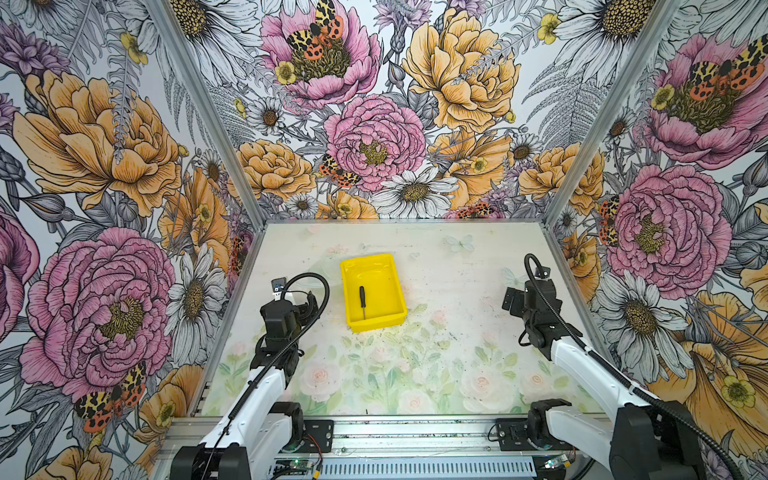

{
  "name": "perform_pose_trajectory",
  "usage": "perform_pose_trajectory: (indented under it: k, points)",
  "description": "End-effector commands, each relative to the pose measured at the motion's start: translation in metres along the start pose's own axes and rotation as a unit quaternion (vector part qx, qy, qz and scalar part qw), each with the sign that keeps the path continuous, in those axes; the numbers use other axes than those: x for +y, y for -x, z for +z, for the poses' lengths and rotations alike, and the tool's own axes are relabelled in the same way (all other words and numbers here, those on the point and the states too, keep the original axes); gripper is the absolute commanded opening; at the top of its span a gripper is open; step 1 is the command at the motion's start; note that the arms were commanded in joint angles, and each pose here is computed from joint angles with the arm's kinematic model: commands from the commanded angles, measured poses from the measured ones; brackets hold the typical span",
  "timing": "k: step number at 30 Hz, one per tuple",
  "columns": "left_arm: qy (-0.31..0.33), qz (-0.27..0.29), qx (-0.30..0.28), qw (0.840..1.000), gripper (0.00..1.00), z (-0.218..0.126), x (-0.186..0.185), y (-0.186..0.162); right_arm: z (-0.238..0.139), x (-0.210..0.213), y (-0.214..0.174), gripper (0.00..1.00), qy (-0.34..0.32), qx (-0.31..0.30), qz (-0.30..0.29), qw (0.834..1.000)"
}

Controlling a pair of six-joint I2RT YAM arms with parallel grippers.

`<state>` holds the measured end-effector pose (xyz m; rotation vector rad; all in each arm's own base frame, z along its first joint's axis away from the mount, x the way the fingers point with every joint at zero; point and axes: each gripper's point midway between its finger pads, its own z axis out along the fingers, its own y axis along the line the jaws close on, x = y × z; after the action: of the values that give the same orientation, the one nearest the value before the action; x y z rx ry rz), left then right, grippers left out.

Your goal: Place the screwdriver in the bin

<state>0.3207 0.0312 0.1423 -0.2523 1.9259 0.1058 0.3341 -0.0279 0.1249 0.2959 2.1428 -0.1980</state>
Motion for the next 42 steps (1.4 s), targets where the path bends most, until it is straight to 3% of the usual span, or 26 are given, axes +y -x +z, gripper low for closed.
perform_pose_trajectory:
  k: [1, 9, 27, 36, 38, 42]
  points:
    - [-0.007, -0.021, -0.023, 0.999, 0.99, 0.007, 0.0, 0.006, 0.004, 0.024, 0.025, 1.0, 0.062, -0.07, -0.04, 0.995]
    - [0.004, -0.02, -0.028, 0.999, 0.99, 0.028, 0.004, 0.011, 0.022, 0.015, 0.006, 0.99, 0.058, -0.069, -0.042, 0.995]
    - [-0.006, -0.011, -0.046, 0.999, 0.99, 0.077, -0.007, 0.031, 0.061, 0.025, 0.038, 1.0, 0.083, -0.097, -0.037, 0.991]
    - [-0.054, 0.022, -0.063, 0.996, 0.99, 0.084, -0.03, 0.02, 0.068, 0.026, 0.034, 0.99, 0.086, -0.114, -0.035, 0.989]
    - [-0.058, 0.019, -0.091, 0.994, 0.99, 0.08, -0.029, 0.016, 0.067, 0.025, 0.034, 0.99, 0.088, -0.116, -0.033, 0.989]
    - [-0.021, 0.006, -0.096, 0.995, 0.99, 0.079, -0.018, 0.016, 0.064, 0.023, 0.03, 0.99, 0.092, -0.133, -0.028, 0.986]
